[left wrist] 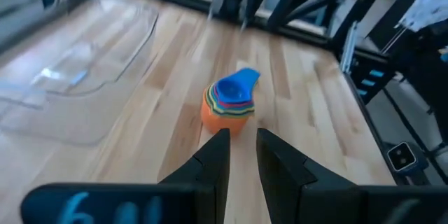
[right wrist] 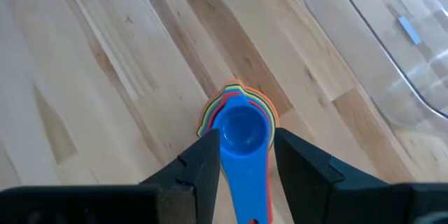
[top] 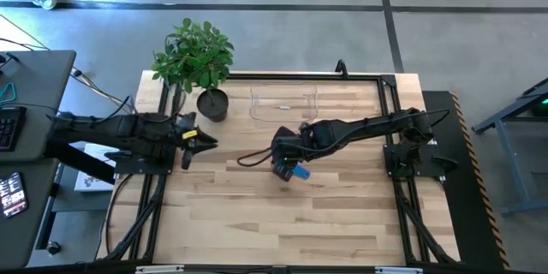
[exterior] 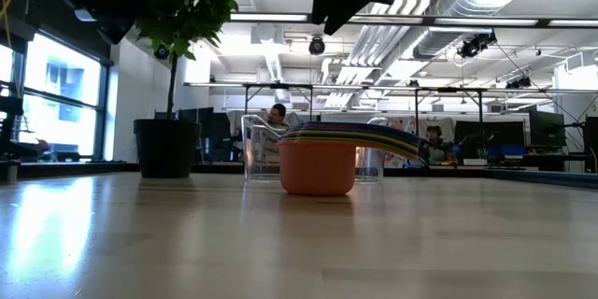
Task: Nest measuring cups in basket
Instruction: Put the stacked measuring cups into the transparent bin
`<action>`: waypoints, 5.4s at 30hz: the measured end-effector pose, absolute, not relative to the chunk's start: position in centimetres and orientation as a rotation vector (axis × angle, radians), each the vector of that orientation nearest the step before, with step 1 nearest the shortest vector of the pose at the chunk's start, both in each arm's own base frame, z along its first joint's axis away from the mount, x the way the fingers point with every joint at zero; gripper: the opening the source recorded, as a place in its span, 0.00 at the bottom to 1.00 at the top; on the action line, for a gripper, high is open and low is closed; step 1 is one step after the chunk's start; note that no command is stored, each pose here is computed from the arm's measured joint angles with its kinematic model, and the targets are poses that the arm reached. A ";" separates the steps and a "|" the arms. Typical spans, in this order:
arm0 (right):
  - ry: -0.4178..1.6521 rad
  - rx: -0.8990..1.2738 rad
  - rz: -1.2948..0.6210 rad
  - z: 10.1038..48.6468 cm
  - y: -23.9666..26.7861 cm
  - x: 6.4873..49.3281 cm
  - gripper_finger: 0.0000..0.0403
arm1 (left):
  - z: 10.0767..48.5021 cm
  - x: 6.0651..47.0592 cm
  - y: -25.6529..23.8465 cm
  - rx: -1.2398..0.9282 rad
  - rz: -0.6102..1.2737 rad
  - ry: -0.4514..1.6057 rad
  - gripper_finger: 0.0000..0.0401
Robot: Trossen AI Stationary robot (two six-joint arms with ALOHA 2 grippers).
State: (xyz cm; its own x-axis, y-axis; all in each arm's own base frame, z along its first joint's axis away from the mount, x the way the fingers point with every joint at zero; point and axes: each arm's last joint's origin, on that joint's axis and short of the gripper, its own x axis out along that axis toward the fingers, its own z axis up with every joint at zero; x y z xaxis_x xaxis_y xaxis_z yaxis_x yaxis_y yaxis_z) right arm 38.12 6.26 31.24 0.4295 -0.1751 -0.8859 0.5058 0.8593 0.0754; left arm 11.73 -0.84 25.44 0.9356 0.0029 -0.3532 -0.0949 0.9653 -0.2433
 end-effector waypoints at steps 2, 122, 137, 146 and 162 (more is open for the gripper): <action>1.043 0.373 -0.446 31.2 6.3 38.1 0.32 | 25.0 11.1 -0.8 -0.234 0.040 0.325 0.16; 1.345 0.223 -0.209 18.8 5.3 37.6 0.83 | 17.2 9.2 -0.5 -0.071 0.028 0.133 0.16; 1.373 0.276 -0.252 17.4 5.9 37.9 0.49 | 17.2 9.2 -0.5 -0.071 0.028 0.133 0.16; 1.377 0.312 -0.254 17.4 6.0 37.9 0.33 | 17.2 9.2 -0.5 -0.071 0.027 0.133 0.16; 1.376 0.350 -0.279 17.4 6.0 37.9 0.32 | 17.2 9.2 -0.5 -0.071 0.027 0.133 0.16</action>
State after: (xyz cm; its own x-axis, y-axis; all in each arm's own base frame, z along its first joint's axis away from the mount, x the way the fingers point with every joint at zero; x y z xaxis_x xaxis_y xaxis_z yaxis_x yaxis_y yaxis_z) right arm 37.91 6.03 17.38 0.1748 0.0105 -0.9845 0.3929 0.9161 0.0795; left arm 9.16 -0.53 17.17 0.9907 0.0222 -0.1339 -0.0317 0.9971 -0.0689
